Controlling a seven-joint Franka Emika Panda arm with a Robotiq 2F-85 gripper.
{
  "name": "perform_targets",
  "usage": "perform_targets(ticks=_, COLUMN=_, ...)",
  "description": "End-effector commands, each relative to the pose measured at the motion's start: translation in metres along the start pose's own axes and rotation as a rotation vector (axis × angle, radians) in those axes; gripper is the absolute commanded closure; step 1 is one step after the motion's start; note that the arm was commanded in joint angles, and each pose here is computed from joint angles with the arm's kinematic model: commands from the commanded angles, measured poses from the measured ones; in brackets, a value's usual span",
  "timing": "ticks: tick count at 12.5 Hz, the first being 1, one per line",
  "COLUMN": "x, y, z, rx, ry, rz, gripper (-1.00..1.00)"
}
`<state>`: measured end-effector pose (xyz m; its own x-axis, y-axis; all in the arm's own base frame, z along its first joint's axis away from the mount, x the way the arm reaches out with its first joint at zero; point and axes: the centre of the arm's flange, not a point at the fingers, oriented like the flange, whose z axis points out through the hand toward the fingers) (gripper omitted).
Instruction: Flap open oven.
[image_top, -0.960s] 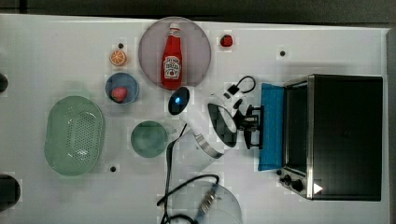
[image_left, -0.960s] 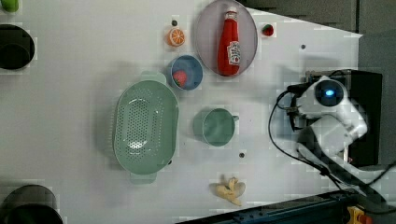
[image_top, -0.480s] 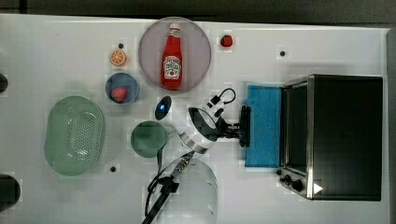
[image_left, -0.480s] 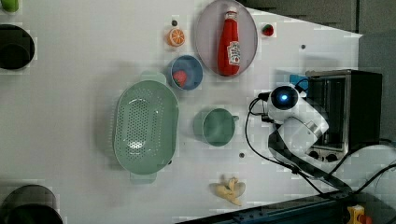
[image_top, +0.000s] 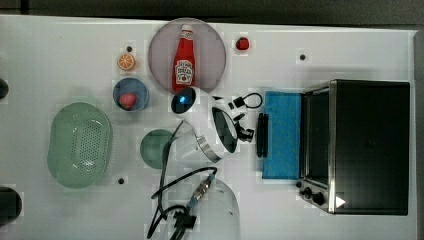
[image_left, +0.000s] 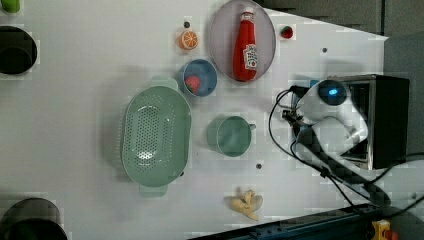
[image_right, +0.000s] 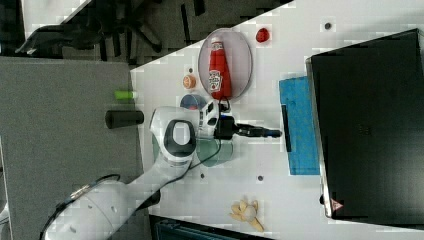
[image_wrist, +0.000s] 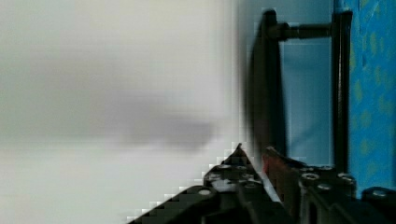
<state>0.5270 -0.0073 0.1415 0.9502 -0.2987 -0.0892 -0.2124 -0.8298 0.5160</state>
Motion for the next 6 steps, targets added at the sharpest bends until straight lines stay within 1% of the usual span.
perform_targets(ticks=1, x=0.025, y=0.035, z=-0.090, rx=0.230, ry=0.075, rz=0.240, gripper=0.65)
perform_targets(ticks=3, x=0.026, y=0.059, z=-0.135, rx=0.421, ry=0.018, rz=0.416, gripper=0.65)
perform_targets(ticks=4, x=0.026, y=0.071, z=-0.156, rx=0.505, ry=-0.003, rz=0.483, gripper=0.65)
perform_targets(ticks=5, x=0.024, y=0.083, z=-0.178, rx=0.579, ry=-0.018, rz=0.535, gripper=0.65)
perform_targets(ticks=6, x=0.024, y=0.097, z=-0.200, rx=0.635, ry=-0.025, rz=0.574, gripper=0.65)
